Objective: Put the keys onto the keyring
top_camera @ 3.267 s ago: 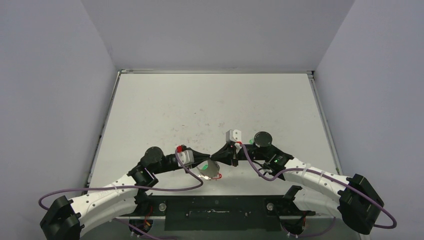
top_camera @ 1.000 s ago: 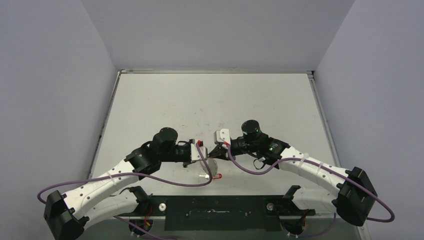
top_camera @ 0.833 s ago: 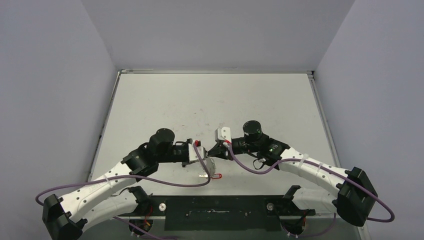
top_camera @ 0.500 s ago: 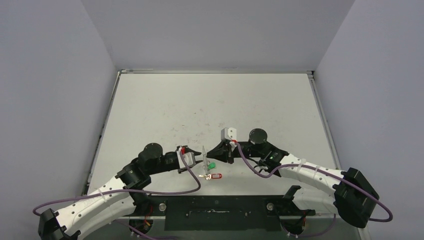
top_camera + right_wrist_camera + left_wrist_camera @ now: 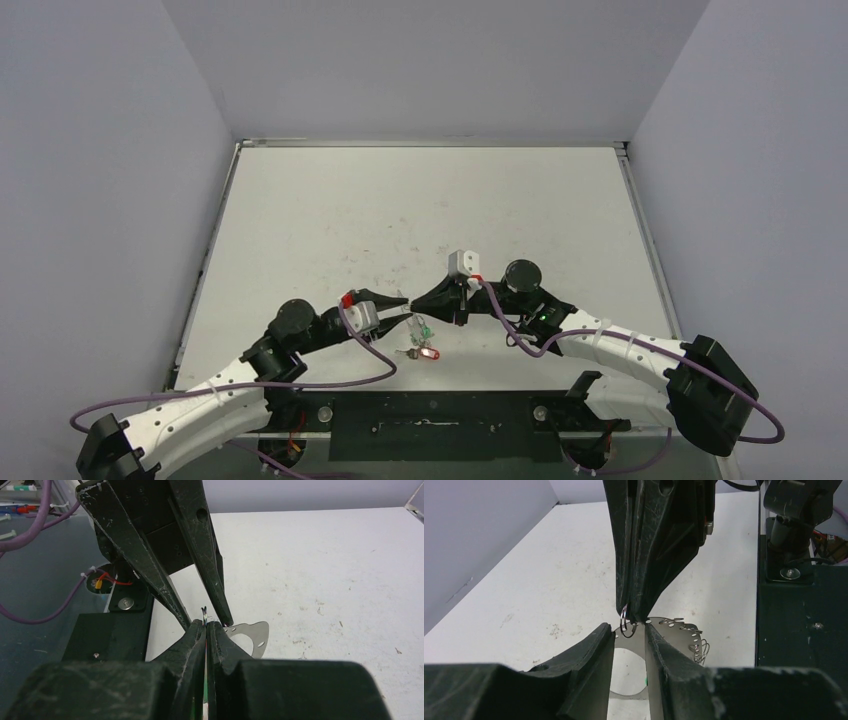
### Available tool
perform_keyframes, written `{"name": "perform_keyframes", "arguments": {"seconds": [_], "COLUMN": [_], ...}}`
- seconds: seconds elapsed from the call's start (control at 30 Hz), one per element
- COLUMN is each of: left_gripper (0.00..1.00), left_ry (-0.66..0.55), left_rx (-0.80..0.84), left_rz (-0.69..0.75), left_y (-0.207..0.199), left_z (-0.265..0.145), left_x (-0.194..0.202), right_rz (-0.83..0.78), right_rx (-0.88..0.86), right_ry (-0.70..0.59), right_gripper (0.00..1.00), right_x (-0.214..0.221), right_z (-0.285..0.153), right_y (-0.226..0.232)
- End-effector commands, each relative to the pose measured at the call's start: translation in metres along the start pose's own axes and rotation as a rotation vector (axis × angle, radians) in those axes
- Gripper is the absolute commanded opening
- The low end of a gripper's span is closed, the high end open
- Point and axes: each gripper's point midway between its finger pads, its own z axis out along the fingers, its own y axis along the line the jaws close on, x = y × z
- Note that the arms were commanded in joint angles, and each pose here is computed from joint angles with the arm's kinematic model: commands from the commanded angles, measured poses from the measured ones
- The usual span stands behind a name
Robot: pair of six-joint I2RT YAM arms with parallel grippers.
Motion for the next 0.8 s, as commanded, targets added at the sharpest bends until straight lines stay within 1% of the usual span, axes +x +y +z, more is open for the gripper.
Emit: {"name": "perform_keyframes", "arguments": {"seconds": [0.0,0.1,0.13,0.2,0.33,0.43,0.5,0.53,0.6,0.67,0.77], "left_gripper": [0.24,0.11,0.06,0.0,0.0,0.0,0.0,0.0,0.0,0.0,0.0], "left_ry": [-0.127,-0.126,-0.126,-0.129,-0.127,-0.1,-0.08,-0.062,-0.028,0.01,0.071], "left_rx": [0.003,-0.002,-0.003,-0.004,-0.009,-0.02,-0.024,-0.025,-0.024,-0.017,0.011], "left_rz": [0.017,0.019,0.021,0.023,0.029,0.031,0.045,0.046,0.05,0.056,0.059], "left_y": [0.002,0.003,0.004,0.004,0.005,0.008,0.009,0.01,0.011,0.011,0.008], "left_z": [0.005,0.006,0.007,0.007,0.007,0.005,0.003,0.002,0.0,-0.001,-0.003], "left_x": [-0.032,-0.031,-0.031,-0.032,-0.033,-0.032,-0.035,-0.034,-0.033,-0.031,-0.028], "right_rz": [-0.075,-0.071,-0.071,-0.07,-0.068,-0.07,-0.092,-0.106,-0.138,-0.18,-0.216], "right_rx": [-0.012,-0.014,-0.015,-0.015,-0.013,-0.007,-0.007,-0.008,-0.005,0.004,-0.003], "right_ry": [-0.097,-0.093,-0.092,-0.091,-0.083,-0.053,-0.016,0.009,0.062,0.101,0.15], "right_gripper": [0.0,0.0,0.0,0.0,0.0,0.0,0.1,0.2,0.32,0.41,0.49], "right_x": [-0.03,-0.028,-0.028,-0.027,-0.025,-0.021,-0.018,-0.016,-0.013,-0.013,-0.015], "right_z": [0.002,0.002,0.002,0.002,0.002,0.001,0.0,-0.001,-0.005,-0.011,-0.016], "right_y": [0.003,0.003,0.003,0.003,0.002,0.001,0.0,-0.001,-0.002,-0.004,-0.005]}}
